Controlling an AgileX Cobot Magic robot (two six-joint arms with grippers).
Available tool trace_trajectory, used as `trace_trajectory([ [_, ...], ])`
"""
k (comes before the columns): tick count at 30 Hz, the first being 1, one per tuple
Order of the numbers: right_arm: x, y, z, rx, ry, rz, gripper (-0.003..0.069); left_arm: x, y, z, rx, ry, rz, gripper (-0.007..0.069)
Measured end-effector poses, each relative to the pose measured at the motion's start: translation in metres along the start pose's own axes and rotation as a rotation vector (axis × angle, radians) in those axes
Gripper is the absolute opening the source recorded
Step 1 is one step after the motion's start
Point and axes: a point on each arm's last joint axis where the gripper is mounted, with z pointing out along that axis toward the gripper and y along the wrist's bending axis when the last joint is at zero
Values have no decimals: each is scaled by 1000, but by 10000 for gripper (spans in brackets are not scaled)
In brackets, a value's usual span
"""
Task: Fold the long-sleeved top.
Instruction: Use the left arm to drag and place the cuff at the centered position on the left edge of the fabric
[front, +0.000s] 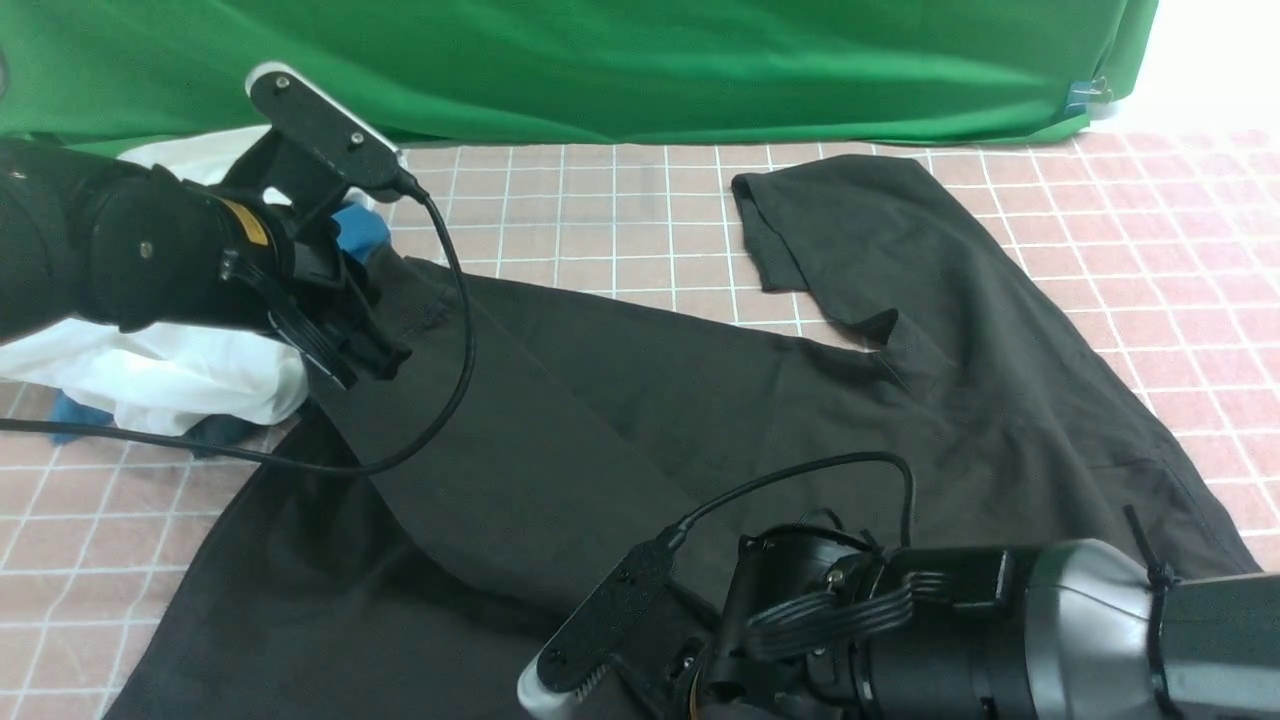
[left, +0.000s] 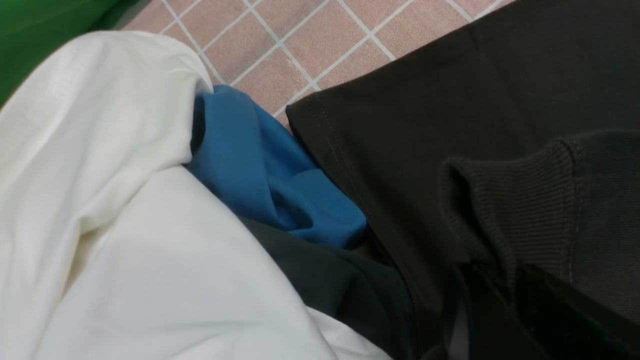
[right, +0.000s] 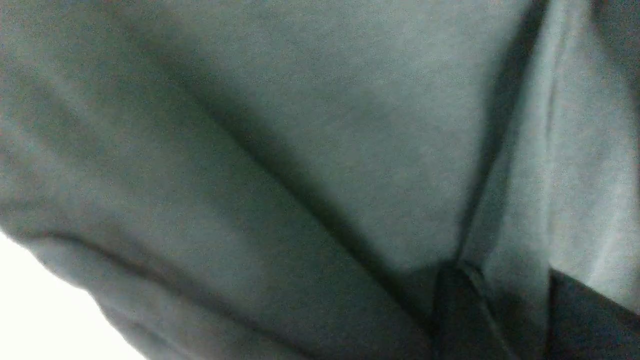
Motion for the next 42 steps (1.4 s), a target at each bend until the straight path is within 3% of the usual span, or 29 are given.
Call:
trace_trajectory([
  [6,10,5,-32,-31,-3,-55,55,5,-1,-1,9,57,39,51],
  [15,36,21,-76,-39,15,-127,48,3,3,-28,-15,49,3,51],
  [28,51,49,-80,-94,67,-199,50,29,-13,-21,107,262,-34,51],
  [31,52,49,-80,-99,70,-195,83,39,-19,-13,135,311,-40,51],
  [35,51,49,-80,-104,64,-228,297,53,-25,1,159,391,-1,60],
  [36,51,49,-80,-104,64,-228,308,54,-25,1,159,394,2,62],
  [38,52,49,-81,-99,67,-255,441,56,-26,4,159,407,14,88],
  [42,53,41,-91,-52,34,-268,513,59,-25,3,160,442,43,186],
])
